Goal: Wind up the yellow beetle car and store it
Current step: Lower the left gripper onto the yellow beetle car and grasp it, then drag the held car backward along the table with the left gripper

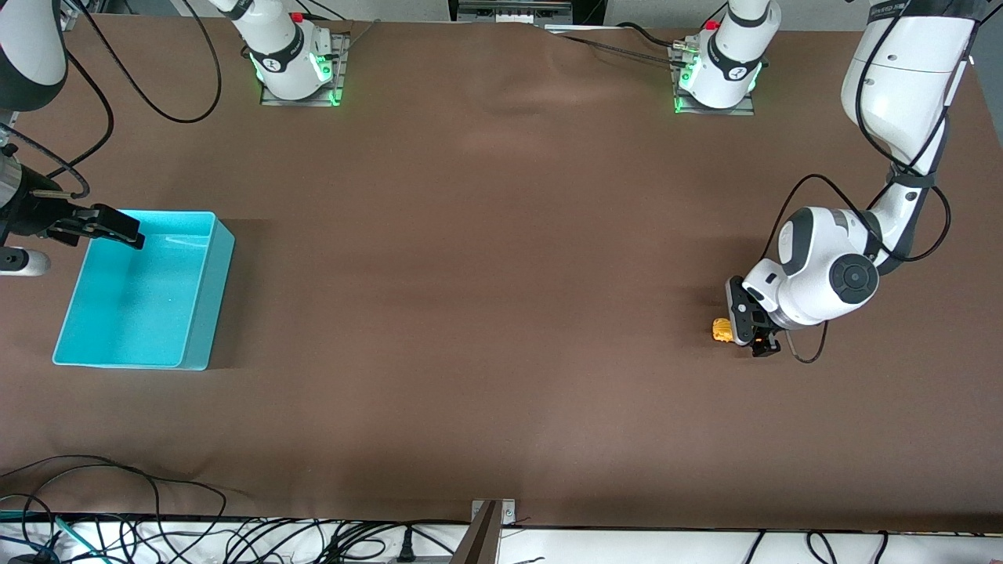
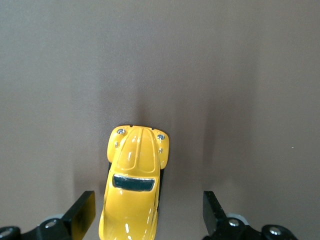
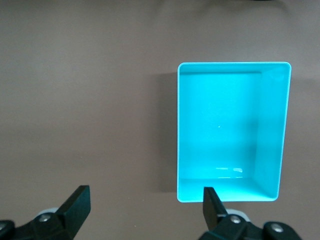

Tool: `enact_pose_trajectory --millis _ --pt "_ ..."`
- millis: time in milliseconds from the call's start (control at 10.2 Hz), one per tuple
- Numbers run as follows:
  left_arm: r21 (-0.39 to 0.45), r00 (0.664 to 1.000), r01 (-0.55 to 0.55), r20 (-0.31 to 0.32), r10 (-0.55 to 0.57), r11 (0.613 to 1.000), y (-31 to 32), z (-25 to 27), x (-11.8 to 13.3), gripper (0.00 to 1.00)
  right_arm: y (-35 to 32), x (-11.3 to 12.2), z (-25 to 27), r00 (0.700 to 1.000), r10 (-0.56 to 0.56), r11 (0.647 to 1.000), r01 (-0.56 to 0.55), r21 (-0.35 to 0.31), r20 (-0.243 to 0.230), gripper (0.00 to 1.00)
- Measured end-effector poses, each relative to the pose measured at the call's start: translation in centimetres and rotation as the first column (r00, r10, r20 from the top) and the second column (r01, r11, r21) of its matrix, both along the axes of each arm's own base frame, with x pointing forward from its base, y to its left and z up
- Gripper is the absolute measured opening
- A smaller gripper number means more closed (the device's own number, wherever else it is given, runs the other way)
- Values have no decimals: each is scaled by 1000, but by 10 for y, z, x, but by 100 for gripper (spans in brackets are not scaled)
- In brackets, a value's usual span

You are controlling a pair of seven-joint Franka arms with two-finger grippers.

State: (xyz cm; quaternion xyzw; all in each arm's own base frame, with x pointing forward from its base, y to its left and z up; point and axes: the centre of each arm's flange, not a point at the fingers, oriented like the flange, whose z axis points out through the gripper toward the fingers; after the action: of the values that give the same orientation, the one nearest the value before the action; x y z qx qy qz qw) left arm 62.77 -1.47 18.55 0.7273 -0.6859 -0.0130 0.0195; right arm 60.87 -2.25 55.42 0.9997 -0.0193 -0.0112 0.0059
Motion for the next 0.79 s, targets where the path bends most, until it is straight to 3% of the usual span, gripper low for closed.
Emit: enact_pose_trajectory --millis 295,786 --pt "-2 1000 3 18 -3 1000 -1 1 2 48 -2 0 0 1000 13 1000 -13 0 0 100" --pt "-3 1000 6 19 -6 1000 -2 1 2 45 -2 0 0 1000 15 1000 -15 0 -1 100"
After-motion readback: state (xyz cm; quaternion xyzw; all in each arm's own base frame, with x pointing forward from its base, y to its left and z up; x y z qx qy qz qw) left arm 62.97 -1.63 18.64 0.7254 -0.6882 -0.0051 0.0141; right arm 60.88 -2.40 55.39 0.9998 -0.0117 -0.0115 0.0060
